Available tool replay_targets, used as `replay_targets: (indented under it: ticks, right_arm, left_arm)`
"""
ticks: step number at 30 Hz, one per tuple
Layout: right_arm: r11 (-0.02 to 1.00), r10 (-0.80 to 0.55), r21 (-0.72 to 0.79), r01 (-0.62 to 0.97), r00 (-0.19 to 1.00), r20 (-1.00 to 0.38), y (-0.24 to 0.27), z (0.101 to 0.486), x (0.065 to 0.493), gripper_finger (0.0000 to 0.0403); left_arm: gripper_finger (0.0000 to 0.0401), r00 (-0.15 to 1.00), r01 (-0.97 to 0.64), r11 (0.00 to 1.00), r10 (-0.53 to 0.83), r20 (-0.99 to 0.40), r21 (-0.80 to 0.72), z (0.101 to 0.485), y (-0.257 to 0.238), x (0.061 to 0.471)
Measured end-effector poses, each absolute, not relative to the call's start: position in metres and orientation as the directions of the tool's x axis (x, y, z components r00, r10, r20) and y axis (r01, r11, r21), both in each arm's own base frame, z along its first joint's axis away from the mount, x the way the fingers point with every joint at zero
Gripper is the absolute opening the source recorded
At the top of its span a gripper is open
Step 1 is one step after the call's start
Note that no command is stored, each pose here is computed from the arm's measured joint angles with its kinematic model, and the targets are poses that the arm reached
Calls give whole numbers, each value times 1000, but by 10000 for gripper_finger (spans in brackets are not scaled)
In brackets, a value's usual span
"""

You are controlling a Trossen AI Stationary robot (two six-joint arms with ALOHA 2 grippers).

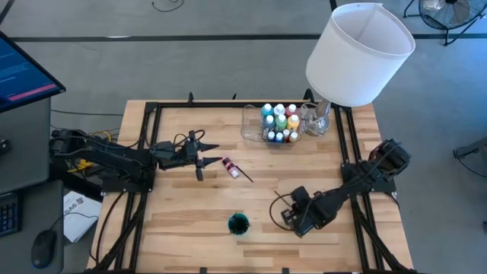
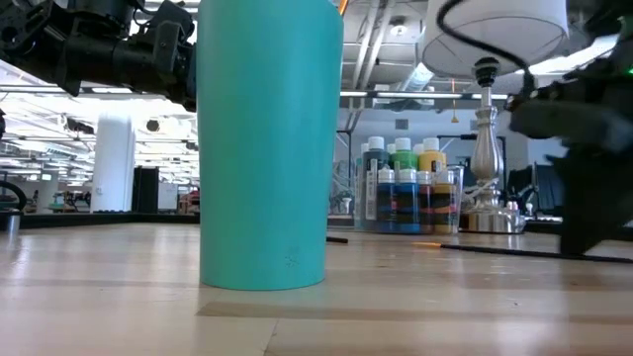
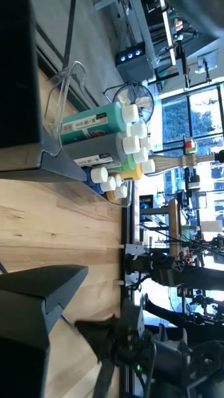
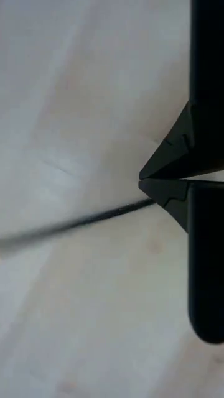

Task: Pick & Place Paint Supplies
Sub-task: Put the gold paintbrush into the green cup

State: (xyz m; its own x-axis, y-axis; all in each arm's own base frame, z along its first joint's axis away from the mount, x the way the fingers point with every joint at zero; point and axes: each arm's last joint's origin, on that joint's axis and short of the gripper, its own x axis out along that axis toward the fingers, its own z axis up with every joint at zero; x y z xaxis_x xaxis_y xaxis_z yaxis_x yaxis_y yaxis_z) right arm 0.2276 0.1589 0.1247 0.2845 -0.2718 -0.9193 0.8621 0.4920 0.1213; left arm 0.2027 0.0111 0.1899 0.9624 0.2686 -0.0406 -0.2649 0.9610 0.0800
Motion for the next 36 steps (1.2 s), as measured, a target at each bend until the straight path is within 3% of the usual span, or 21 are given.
replay_targets:
  ticks: [4,12,19,26,36]
  right_arm:
    - [512,-251,133,848,296,-921,166,129,229,0]
    - [510,-363,153,847,374,-853,164,132,229,0]
    - [500,-364,155,852,368,-856,163,132,230,0]
    - [495,-283,119,861,289,-915,167,121,231,0]
    - [418,-341,17,908,174,-924,175,115,237,0]
  left_arm:
    - [121,963,-264,961,268,-41,80,190,11,203]
    - [121,965,-255,964,258,-42,70,190,11,203]
    - [121,974,-220,974,223,-43,53,190,7,203]
    - [121,979,-195,979,198,-43,53,190,2,203]
    - [121,984,-170,984,172,-41,45,190,-3,203]
